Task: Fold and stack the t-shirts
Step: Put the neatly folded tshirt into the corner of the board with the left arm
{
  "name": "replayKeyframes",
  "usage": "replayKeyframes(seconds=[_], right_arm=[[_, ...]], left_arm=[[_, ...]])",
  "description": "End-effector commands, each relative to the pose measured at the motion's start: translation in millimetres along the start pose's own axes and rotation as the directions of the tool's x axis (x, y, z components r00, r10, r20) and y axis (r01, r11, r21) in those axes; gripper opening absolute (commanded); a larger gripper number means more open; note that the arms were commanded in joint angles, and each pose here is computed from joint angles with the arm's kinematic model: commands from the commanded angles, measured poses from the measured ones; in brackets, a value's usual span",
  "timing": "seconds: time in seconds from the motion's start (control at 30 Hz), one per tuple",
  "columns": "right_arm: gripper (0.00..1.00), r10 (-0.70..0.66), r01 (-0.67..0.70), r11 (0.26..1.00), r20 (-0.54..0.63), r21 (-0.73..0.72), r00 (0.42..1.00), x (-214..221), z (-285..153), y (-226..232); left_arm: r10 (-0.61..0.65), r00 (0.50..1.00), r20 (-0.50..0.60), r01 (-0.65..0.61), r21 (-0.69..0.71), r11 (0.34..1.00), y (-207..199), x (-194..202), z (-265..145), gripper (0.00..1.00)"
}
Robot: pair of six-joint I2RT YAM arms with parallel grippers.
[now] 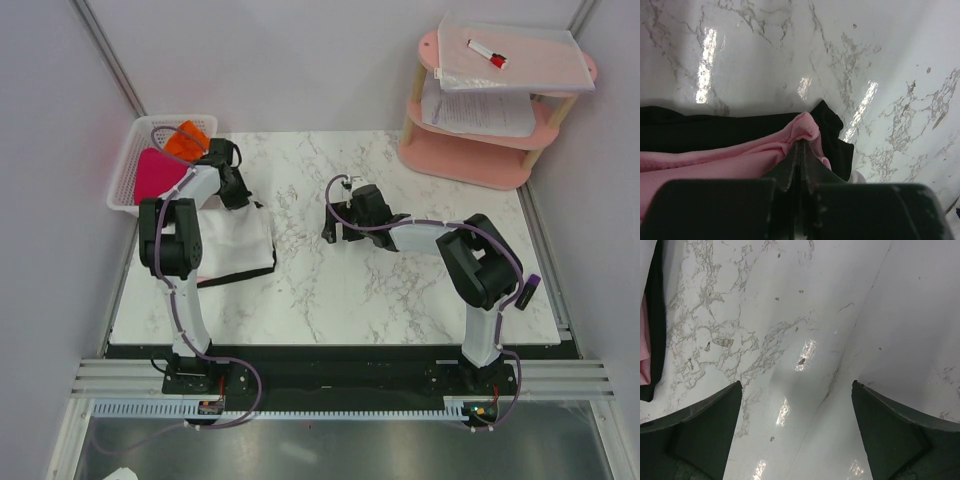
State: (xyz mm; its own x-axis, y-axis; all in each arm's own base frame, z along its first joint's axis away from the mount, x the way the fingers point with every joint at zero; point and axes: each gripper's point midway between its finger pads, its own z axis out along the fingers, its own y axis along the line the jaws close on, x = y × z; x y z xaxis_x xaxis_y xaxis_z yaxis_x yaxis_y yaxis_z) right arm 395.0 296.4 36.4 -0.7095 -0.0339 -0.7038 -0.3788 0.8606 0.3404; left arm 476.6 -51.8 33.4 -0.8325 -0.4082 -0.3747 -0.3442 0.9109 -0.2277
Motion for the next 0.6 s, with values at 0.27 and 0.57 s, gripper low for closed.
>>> replayKeyframes(seconds=[0.27, 0.57], right_arm=[[0.98, 0.011, -0.007, 0.999, -0.091, 0.048, 0.996, 23.3, -7.7, -14.9], [0.98, 0.014, -0.010, 0.999, -0.091, 0.047, 0.996, 23.7, -7.7, -14.7]], left_arm=[[0.022, 0.994, -0.104, -0.030, -0.073, 0.997, 43.3, 76.9, -4.4, 0.02], [0.084, 0.993, 0.079, -0.085, 0.015, 0.996, 11.3, 41.2, -48.1, 0.02]])
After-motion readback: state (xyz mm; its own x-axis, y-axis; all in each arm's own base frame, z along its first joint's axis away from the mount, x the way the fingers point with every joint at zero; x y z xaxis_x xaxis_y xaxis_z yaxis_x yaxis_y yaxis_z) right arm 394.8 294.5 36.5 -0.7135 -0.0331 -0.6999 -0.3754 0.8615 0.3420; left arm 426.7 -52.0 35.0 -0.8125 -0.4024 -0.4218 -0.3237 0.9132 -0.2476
